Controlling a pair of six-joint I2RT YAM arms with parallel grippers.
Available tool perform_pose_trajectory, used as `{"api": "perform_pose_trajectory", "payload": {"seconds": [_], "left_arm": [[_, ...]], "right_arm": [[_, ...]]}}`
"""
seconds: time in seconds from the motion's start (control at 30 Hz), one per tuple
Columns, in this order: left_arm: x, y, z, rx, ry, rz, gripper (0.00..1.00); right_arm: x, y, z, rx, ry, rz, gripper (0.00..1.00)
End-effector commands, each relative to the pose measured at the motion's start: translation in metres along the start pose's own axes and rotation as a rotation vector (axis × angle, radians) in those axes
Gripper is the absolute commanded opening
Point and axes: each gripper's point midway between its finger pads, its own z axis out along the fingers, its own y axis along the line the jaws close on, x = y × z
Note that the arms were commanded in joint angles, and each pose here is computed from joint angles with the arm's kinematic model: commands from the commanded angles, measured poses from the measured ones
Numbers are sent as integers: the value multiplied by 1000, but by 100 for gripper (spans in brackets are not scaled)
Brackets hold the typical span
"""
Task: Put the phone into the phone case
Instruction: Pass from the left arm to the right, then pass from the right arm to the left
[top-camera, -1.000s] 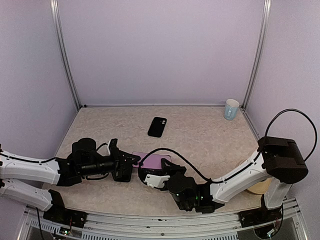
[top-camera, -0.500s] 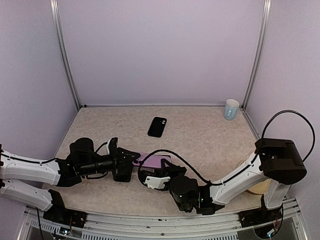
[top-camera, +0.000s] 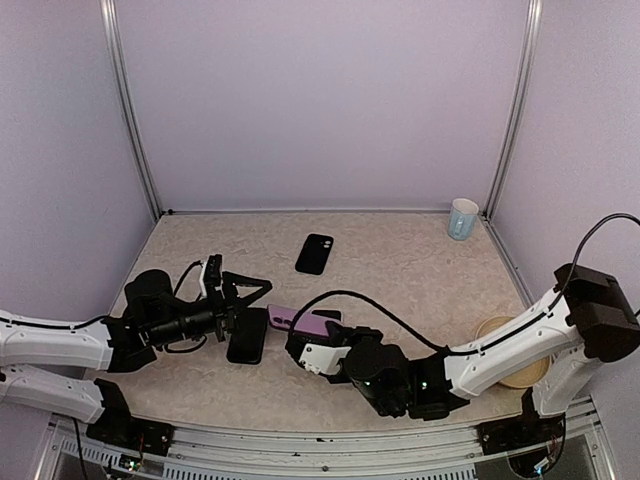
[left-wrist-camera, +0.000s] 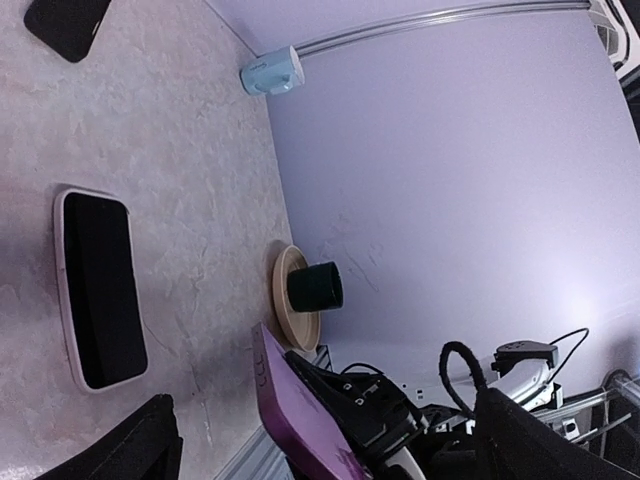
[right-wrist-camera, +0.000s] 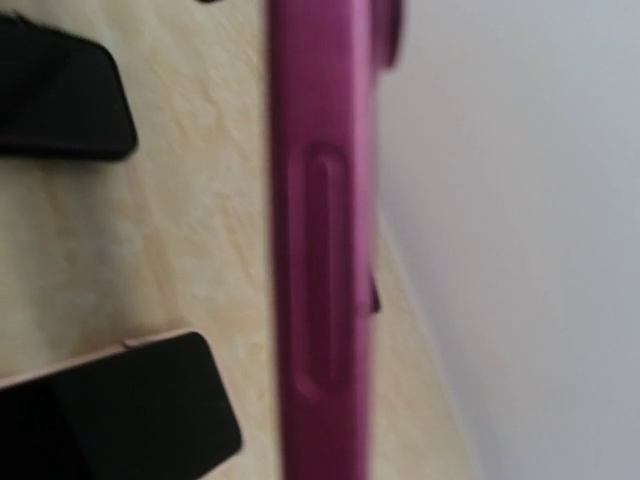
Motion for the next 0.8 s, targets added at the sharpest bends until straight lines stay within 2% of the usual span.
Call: {"api": "perform_pose_trajectory", "payload": {"seconds": [0.0,0.3,0.57,0.77], "left_arm": [[-13,-2,-14,12,-80,185,99],[-8,-22,-30,86,-77,417,99],[26,-59,-42,258,52,605,99],[48,-69,-37,252,126,708,99]], "right_arm": [[-14,-8,-15,-112,-53,192,0],[-25,-17,-38,-375,-119,407,0],[-30,-26,-60,-684,-221,613,0],[-31,-25,-74,-856,-257,661,0]]}}
